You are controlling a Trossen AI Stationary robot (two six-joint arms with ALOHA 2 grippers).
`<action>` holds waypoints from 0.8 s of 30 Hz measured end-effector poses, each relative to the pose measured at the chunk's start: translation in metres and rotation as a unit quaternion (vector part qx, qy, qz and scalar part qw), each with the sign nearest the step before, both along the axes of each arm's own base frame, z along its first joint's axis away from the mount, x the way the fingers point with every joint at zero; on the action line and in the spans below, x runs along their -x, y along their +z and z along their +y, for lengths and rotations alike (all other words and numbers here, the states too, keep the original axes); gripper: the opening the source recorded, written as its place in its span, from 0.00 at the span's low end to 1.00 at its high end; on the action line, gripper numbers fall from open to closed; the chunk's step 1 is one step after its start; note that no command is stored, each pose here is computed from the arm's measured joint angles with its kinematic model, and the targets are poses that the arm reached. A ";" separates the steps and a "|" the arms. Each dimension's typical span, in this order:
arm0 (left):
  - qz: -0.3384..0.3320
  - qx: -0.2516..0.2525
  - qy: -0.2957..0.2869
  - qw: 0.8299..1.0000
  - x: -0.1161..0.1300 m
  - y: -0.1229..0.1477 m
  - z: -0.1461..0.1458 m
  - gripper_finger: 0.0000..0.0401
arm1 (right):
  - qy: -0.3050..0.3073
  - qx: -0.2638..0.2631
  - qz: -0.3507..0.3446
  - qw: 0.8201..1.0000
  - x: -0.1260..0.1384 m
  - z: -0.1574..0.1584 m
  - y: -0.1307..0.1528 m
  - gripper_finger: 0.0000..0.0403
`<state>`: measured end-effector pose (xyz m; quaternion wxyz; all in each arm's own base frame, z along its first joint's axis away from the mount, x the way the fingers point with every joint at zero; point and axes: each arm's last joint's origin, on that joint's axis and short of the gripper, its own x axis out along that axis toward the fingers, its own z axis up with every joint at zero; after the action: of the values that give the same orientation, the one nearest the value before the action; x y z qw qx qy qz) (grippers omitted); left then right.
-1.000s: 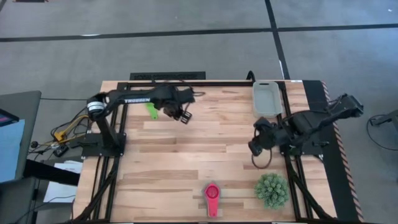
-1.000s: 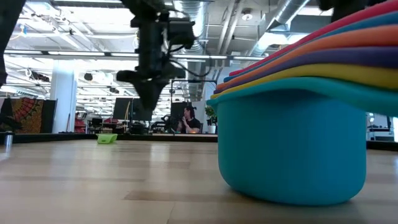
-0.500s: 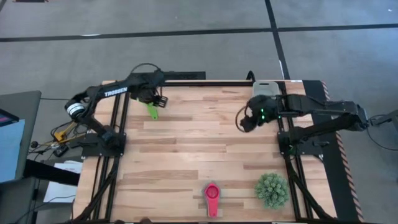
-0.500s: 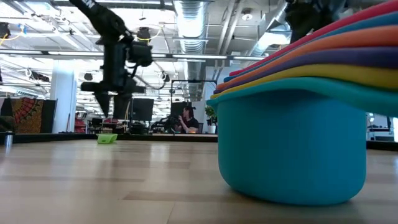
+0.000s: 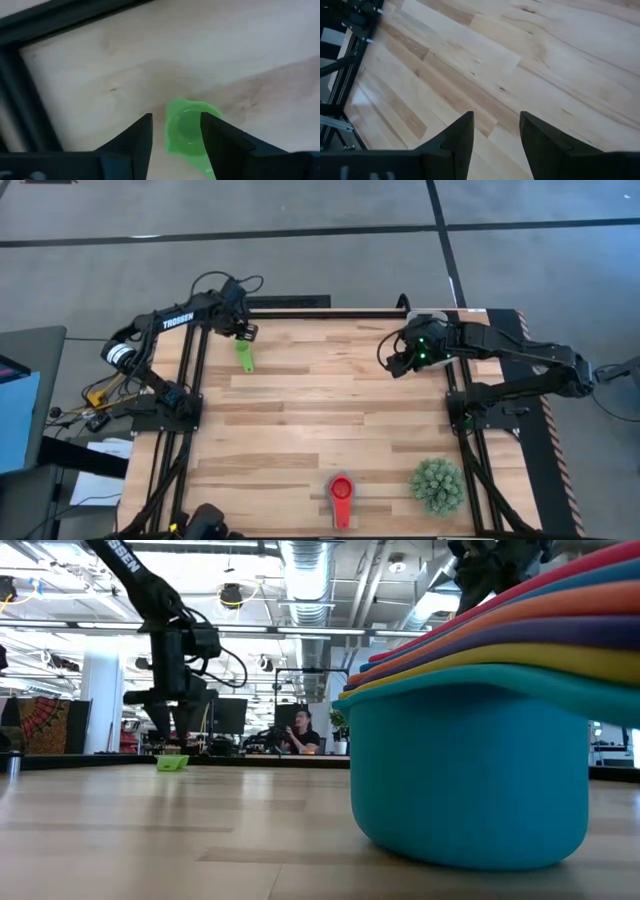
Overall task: Nest measuring cups in basket
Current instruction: Stack the green measuring cup on top of the red of measuring cup
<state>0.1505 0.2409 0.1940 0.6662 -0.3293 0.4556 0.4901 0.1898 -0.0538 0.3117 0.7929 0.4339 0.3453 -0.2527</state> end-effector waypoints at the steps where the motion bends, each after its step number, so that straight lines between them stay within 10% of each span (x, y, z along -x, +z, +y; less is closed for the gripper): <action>1: 0.000 0.003 -0.004 1.000 0.000 -0.001 -0.001 0.37 | -0.002 0.000 0.000 1.000 0.000 -0.001 0.000 0.45; 24: 0.008 0.003 -0.025 1.000 0.010 -0.040 -0.015 0.20 | -0.031 -0.010 -0.004 0.999 0.003 -0.010 0.000 0.39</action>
<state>0.1401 0.2258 0.1544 0.6734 -0.3160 0.4707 0.4745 0.1868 -0.0639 0.3119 0.7817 0.4530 0.3310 -0.2725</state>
